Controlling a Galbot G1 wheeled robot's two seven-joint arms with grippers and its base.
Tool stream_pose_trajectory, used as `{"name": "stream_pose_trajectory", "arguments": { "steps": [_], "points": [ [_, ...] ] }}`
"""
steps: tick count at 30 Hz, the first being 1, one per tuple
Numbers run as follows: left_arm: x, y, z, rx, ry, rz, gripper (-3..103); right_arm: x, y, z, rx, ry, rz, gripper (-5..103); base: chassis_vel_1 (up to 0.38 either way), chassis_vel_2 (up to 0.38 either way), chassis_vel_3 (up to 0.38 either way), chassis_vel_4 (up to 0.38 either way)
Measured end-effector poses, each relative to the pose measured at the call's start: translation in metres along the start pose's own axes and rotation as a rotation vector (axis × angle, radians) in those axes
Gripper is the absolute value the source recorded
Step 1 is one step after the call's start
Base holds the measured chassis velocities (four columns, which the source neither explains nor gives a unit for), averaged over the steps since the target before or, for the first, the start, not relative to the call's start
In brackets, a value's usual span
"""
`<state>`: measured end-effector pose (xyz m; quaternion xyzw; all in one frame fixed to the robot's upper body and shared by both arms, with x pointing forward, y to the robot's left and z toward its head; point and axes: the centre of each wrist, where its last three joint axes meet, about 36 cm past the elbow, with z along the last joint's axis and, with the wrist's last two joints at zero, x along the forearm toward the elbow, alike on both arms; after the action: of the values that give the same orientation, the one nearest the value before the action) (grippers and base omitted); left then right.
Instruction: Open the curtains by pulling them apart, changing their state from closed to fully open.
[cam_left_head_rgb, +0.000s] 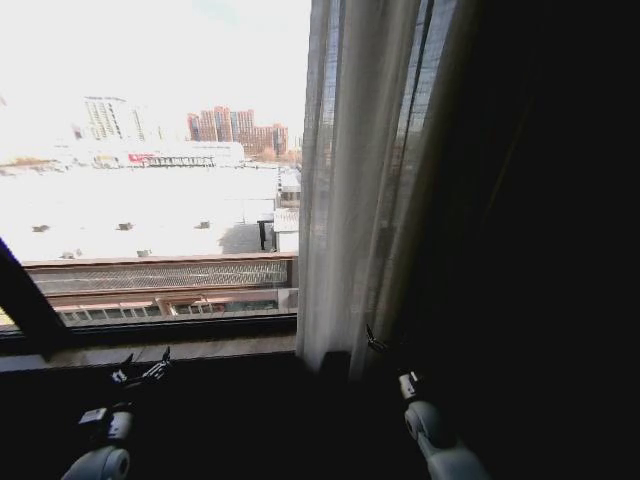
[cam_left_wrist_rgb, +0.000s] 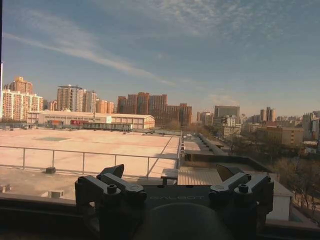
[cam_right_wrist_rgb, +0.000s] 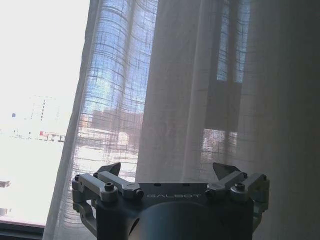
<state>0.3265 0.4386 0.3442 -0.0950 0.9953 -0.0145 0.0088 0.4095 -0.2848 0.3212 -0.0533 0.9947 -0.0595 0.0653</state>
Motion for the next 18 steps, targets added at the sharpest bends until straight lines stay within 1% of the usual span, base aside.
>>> {"name": "stream_pose_trajectory", "arguments": {
  "steps": [5, 8, 12, 18],
  "points": [
    [0.0, 0.0, 0.0, 0.0, 0.0, 0.0, 100, 0.001, 0.002, -0.001, -0.015, -0.011, -0.027, 100, 0.3, 0.284, -0.315, -0.279],
    [0.0, 0.0, 0.0, 0.0, 0.0, -0.001, 100, -0.001, 0.003, -0.001, -0.011, -0.019, -0.038, 100, 0.182, 0.216, -0.218, -0.198],
    [0.0, 0.0, 0.0, 0.0, 0.0, -0.001, 100, -0.005, 0.002, -0.001, 0.009, -0.027, -0.069, 100, 0.058, 0.055, -0.041, -0.058],
    [0.0, 0.0, 0.0, 0.0, 0.0, 0.0, 100, -0.01, 0.011, 0.002, 0.008, -0.026, -0.082, 100, -0.027, -0.027, 0.027, 0.03]
  ]
}}
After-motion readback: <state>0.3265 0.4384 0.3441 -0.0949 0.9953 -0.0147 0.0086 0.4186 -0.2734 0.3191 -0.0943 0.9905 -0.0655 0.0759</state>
